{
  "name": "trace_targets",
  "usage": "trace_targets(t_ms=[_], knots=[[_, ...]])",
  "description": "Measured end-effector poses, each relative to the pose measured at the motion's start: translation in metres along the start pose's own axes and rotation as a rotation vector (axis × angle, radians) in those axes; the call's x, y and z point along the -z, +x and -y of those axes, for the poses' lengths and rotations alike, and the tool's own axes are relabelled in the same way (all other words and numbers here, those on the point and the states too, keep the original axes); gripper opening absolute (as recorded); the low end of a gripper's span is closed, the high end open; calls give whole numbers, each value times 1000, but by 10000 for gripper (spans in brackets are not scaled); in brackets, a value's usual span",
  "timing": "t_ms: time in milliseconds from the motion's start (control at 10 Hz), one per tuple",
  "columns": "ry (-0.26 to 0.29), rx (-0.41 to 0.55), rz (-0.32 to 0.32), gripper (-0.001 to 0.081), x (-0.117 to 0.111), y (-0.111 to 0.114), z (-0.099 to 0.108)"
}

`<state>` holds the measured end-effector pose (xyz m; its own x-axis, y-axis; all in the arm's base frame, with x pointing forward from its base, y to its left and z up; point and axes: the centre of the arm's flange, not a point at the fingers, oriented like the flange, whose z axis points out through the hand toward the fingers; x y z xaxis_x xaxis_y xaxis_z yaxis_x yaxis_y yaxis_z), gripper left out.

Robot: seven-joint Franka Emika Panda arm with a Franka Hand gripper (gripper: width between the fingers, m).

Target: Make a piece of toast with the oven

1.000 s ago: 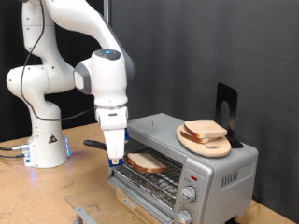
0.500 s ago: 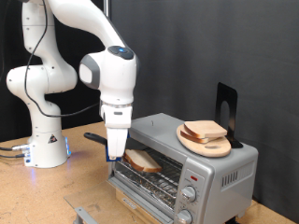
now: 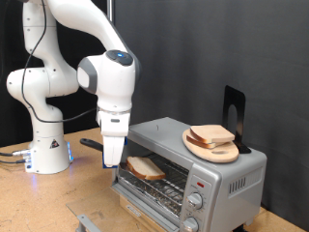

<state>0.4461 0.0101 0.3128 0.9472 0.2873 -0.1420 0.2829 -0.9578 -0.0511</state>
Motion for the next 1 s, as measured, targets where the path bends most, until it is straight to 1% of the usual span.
trace_targets(t_ms=[200,400,800,1000], knots=[[18,-18,-23,384,7,-2,-4],[20,-43,-32,384,10,1,-4],[23,-45,-38,384,11,6,7],[24,-32,-34,384,9,3,7]])
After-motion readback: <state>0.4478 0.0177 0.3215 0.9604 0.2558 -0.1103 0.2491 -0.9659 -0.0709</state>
